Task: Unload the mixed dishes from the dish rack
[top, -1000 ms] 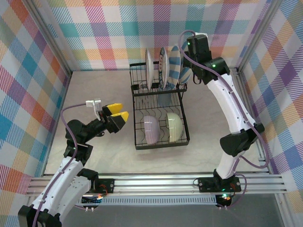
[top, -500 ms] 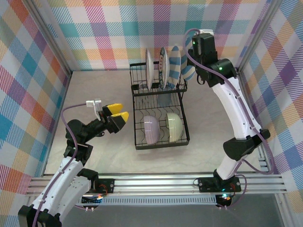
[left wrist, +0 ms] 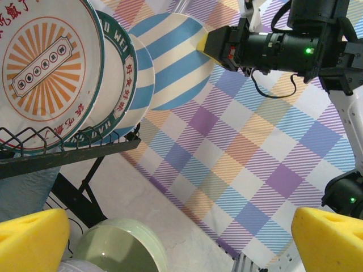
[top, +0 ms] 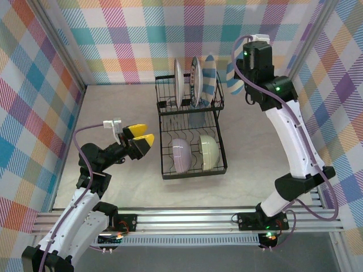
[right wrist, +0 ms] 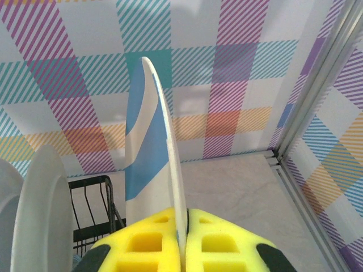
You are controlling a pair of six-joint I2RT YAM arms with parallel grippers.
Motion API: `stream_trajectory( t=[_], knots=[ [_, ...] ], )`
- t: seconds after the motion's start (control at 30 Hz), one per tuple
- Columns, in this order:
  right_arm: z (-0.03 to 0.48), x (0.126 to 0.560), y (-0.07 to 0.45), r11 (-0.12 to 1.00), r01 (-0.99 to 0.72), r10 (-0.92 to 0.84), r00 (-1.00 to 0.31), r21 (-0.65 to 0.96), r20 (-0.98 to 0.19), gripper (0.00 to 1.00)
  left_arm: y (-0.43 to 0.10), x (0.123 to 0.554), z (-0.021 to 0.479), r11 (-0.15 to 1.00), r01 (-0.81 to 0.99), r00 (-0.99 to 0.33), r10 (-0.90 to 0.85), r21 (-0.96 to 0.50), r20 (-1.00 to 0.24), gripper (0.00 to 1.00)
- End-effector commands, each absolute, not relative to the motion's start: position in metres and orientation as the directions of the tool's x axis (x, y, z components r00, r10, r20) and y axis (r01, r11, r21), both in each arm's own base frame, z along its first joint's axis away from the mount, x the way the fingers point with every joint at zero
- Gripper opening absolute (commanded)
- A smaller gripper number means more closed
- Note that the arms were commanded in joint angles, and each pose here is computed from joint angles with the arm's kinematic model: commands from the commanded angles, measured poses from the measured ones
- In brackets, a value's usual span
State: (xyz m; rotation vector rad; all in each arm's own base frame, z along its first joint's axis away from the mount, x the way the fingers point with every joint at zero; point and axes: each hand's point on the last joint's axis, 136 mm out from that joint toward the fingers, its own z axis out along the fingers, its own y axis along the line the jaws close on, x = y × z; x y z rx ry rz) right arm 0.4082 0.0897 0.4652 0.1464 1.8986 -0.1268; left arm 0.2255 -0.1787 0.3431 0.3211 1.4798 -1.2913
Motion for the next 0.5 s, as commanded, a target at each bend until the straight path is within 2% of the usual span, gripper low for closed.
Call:
stream_trajectory(
  t=[0.0,0.47],
  knots=[
    [0.491,0.392,0.071,0.977,0.206,0.105,-0.238,0.056,-0.966,0.00,-0.183,0.219,0.348,0.355,0.789,-0.354,-0.405,-0.502,-0.843,1.00],
    [0.488,0.324,0.040,0.962,0.201,0.227,-0.213,0.185,-0.950,0.00,-0.185,0.224,0.342,0.353,0.775,-0.386,-0.391,-0.524,-0.835,1.00]
  ],
)
